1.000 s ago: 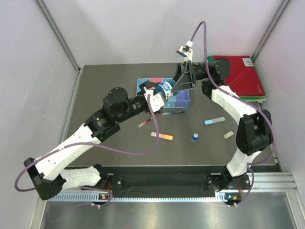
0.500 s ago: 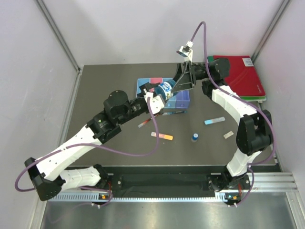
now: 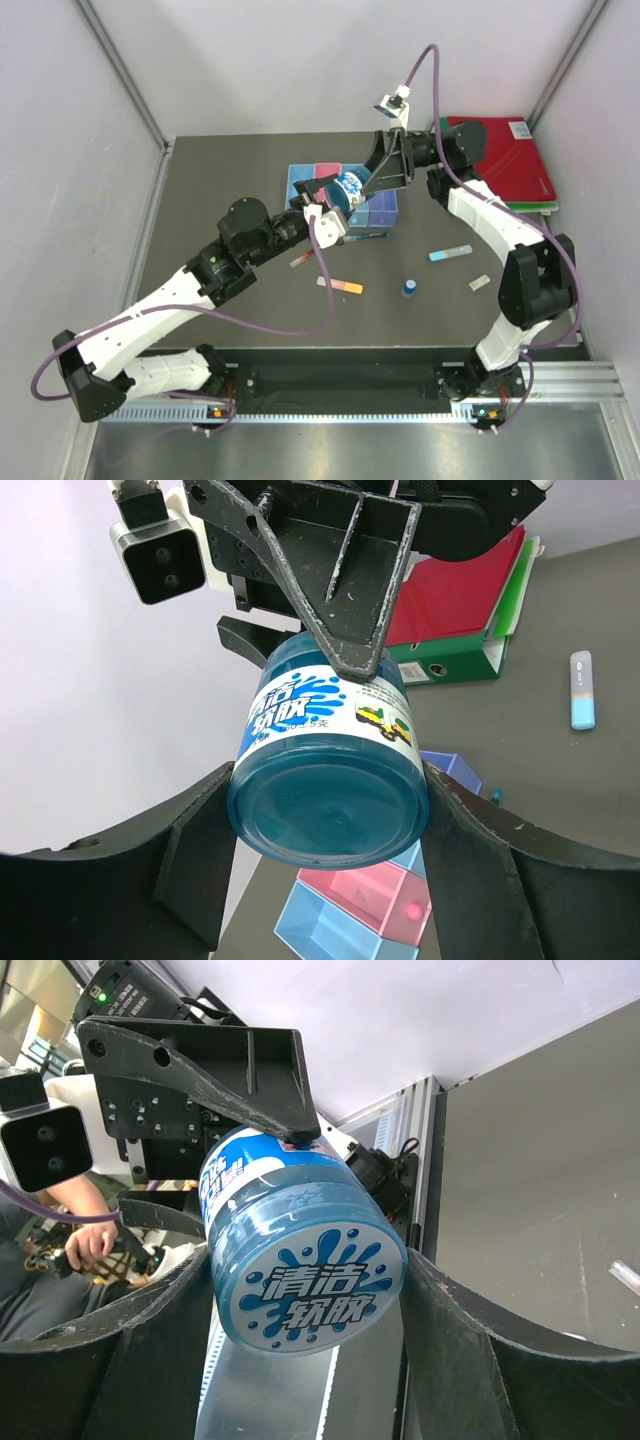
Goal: Sort the stationery into containers
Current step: Place the stationery in the storage box.
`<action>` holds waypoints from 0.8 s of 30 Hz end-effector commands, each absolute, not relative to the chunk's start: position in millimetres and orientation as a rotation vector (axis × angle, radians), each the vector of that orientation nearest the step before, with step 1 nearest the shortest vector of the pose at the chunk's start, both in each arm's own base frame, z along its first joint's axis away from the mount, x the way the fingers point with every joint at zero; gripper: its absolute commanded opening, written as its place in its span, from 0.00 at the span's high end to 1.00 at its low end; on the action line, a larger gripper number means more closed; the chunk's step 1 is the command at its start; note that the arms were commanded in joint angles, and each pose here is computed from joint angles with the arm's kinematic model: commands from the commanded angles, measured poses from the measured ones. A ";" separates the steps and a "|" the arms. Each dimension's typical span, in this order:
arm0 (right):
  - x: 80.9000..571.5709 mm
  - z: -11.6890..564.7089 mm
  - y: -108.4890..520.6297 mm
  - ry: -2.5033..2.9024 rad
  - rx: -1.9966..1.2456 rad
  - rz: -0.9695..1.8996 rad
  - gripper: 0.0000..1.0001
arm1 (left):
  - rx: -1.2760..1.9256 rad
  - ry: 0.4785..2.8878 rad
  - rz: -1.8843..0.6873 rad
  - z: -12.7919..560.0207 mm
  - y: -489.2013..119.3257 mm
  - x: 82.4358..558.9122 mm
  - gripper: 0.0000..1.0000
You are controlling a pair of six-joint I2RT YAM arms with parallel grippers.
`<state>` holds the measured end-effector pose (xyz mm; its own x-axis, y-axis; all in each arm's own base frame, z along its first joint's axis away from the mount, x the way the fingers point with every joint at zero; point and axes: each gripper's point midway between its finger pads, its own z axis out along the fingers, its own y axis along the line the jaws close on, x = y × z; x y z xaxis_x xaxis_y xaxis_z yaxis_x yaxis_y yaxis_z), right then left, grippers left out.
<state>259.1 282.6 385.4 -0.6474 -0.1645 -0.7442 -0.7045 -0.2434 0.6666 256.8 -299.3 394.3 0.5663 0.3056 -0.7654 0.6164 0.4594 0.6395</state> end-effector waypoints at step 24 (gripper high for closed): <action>199.0 438.3 269.1 1.573 -1.159 1.927 0.33 | 0.966 0.962 -0.270 424.6 -300.0 268.6 1.00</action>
